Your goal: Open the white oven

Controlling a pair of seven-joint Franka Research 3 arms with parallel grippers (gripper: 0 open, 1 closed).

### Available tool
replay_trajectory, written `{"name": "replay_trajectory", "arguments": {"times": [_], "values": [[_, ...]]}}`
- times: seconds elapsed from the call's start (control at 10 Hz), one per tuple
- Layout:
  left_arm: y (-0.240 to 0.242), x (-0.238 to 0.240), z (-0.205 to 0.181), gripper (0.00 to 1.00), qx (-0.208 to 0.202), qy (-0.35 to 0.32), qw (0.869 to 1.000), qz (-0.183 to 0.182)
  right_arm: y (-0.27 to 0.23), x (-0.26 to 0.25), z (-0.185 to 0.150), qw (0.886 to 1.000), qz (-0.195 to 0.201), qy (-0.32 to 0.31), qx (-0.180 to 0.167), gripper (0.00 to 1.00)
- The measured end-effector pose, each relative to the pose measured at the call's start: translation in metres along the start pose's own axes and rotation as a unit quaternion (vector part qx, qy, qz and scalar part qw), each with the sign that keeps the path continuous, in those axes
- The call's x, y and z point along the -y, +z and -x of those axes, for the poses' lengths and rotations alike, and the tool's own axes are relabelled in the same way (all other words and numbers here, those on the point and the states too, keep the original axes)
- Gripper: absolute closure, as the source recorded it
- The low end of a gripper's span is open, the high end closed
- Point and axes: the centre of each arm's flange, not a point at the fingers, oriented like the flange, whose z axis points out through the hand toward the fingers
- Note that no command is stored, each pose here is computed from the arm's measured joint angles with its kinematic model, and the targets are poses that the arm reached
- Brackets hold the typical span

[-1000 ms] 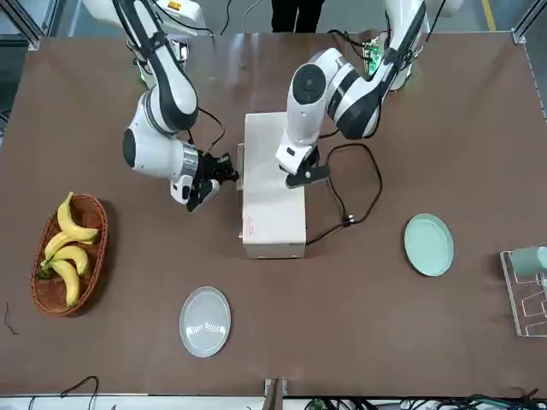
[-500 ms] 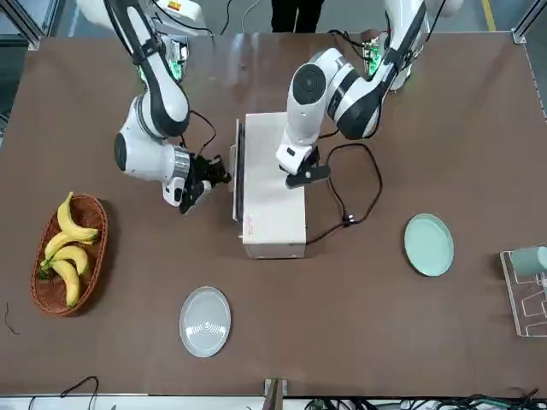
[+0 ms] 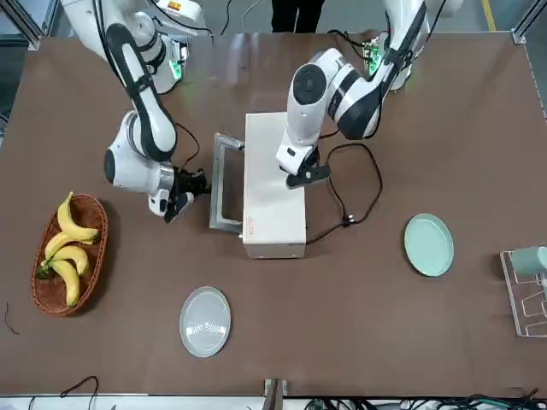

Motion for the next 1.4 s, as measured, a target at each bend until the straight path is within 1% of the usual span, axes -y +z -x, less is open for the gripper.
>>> {"name": "replay_trajectory", "arguments": {"times": [0.2,0.4,0.5,0.6,0.7,0.8,0.9,1.0,1.1,1.2,1.3,1.4], "values": [[0.000,0.000,0.000,0.99,0.000,0.000,1.000,0.000,-0.012,-0.032,0.006,0.999,0.034,-0.025,0.014,0.91],[-0.001,0.000,-0.001,0.99,0.000,-0.001,1.000,0.001,-0.044,-0.074,0.014,0.994,0.084,-0.059,0.033,0.91],[-0.003,0.000,-0.001,0.98,-0.002,-0.001,1.000,0.002,-0.065,-0.099,0.019,0.992,0.104,-0.061,0.035,0.90],[-0.011,-0.001,-0.003,0.93,-0.007,-0.002,1.000,0.008,-0.087,-0.120,0.024,0.990,0.123,-0.065,0.034,0.77],[-0.027,0.000,-0.007,0.88,-0.014,-0.005,1.000,0.015,-0.111,-0.136,0.024,0.984,0.154,-0.083,0.039,0.63],[-0.048,0.004,-0.015,0.76,-0.017,-0.013,1.000,0.013,-0.141,-0.144,0.016,0.977,0.186,-0.094,0.034,0.49],[-0.075,0.015,-0.024,0.62,-0.016,-0.025,1.000,0.003,-0.178,-0.147,0.005,0.974,0.211,-0.081,0.012,0.32],[-0.101,0.030,-0.037,0.45,-0.017,-0.033,0.999,-0.004,-0.214,-0.143,-0.006,0.973,0.227,-0.043,0.000,0.19],[-0.125,0.050,-0.053,0.32,-0.023,-0.034,0.999,-0.004,-0.247,-0.131,-0.016,0.971,0.239,0.018,-0.005,0.05],[-0.144,0.074,-0.070,0.19,-0.029,-0.032,0.999,-0.005,-0.282,-0.105,-0.030,0.964,0.249,0.093,-0.020,0.00],[-0.159,0.100,-0.083,0.05,-0.030,-0.028,0.999,-0.012,-0.314,-0.066,-0.042,0.954,0.252,0.159,-0.045,0.00],[-0.171,0.124,-0.094,0.00,-0.028,-0.017,0.999,-0.020,-0.346,-0.029,-0.047,0.942,0.257,0.201,-0.072,0.00]]}}
